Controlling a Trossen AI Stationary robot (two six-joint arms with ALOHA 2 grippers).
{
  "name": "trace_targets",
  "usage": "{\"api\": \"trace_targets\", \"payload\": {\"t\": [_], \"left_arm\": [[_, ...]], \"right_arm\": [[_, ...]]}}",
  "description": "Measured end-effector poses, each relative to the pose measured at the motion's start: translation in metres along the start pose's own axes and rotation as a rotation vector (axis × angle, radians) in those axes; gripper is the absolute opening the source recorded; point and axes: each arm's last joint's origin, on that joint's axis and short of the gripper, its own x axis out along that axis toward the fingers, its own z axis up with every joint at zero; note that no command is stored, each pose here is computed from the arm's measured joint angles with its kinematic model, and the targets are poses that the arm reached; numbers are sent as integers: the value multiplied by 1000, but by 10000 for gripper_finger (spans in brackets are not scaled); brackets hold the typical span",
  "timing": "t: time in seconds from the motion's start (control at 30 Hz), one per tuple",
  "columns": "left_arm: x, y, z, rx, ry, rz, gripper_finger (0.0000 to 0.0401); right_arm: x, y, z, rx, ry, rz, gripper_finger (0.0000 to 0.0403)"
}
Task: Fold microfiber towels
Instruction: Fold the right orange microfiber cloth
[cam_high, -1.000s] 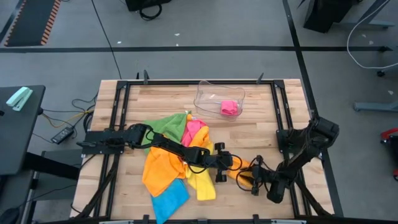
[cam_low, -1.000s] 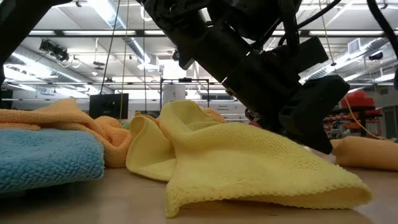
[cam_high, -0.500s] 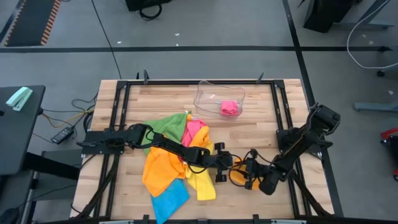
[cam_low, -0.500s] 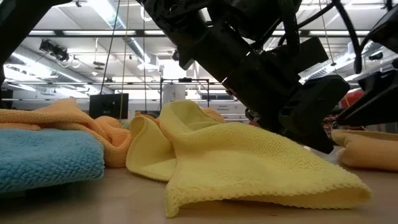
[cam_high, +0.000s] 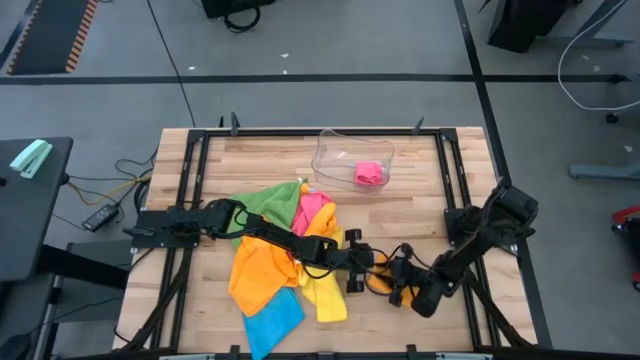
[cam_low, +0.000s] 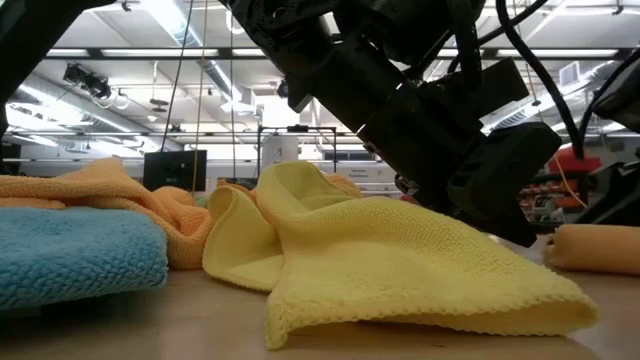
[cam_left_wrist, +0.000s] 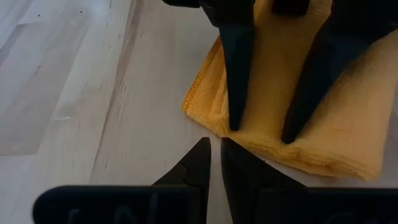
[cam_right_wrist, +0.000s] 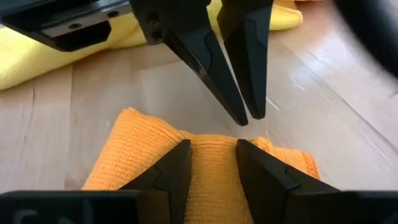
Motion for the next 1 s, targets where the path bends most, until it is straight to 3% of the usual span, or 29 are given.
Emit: {"api": "trace_targets", "payload": {"t": [0.43,0.8,1.0], "left_arm": [[-1,-2,0,2,-1,-11,40],[-2,-7,0,21,-3,-94,49],[-24,-6,21,120,-25,-86,40]], "right_arm": [[-31,-3,51,-49,-35,137,141],[-62,-10,66,16,188,368,141],[-73,2,70,-56,227,309,141]]}}
